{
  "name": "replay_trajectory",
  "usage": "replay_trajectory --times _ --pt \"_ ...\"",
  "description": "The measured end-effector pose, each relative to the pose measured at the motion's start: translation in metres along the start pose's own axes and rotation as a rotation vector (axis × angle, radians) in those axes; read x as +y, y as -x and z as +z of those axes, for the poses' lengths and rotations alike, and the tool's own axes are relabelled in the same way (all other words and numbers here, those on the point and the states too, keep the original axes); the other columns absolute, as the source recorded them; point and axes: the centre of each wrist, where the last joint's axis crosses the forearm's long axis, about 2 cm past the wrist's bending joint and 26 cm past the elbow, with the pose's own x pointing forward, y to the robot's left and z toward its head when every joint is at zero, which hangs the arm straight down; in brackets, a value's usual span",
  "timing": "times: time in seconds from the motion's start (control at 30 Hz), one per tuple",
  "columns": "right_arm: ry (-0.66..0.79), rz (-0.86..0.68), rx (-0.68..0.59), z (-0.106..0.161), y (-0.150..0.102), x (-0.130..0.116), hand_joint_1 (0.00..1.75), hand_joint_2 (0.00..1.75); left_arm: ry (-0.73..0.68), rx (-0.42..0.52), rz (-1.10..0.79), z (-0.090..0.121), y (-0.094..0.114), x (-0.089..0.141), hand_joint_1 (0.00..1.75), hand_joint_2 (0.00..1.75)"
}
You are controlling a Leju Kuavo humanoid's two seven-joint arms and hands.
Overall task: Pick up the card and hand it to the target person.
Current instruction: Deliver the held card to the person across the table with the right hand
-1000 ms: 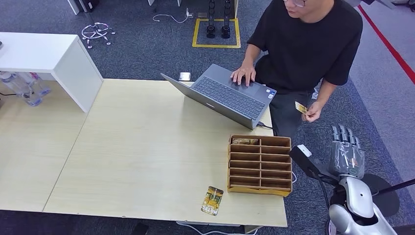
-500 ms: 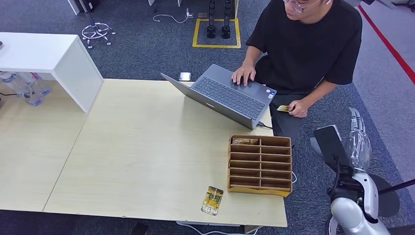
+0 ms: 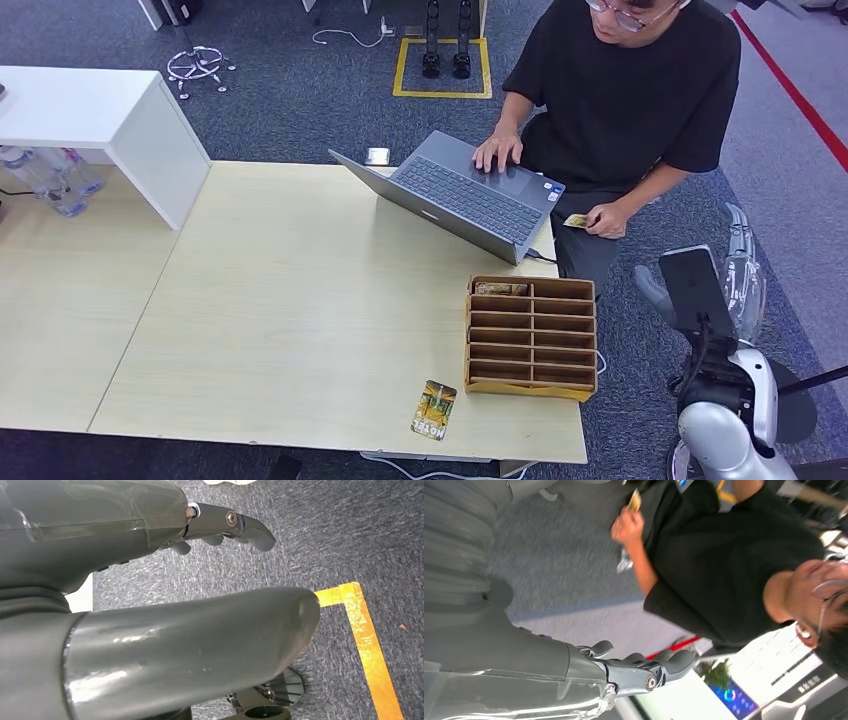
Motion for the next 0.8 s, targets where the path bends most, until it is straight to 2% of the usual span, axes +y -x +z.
replay_trajectory --times 0.23,0.37,0.5,0.6,0.8 --pt "-0.049 -0.267 0.016 0.005 -0.021 -0.002 0.0 1.75 -0.008 0.003 0.004 0.0 0.0 0.0 0.0 0.0" --pt "-0.039 -0.374 0.014 0.017 -0.034 0.001 0.0 1.75 -0.014 0.01 0.008 0.0 0.0 0.0 0.0 0.0" --pt "-0.045 -0.483 0.047 0.036 -0.032 0.009 0.0 1.75 -0.023 0.021 0.018 0.0 0.0 0.0 0.0 0.0" --pt "-0.058 -0.529 0.061 0.053 -0.03 0.017 0.0 1.75 -0.027 0.033 0.025 0.001 0.0 0.0 0.0 0.0" --pt "-0.08 -0.555 0.098 0.069 -0.032 0.026 0.0 1.75 -0.035 0.043 0.031 0.001 0.0 -0.001 0.0 0.0"
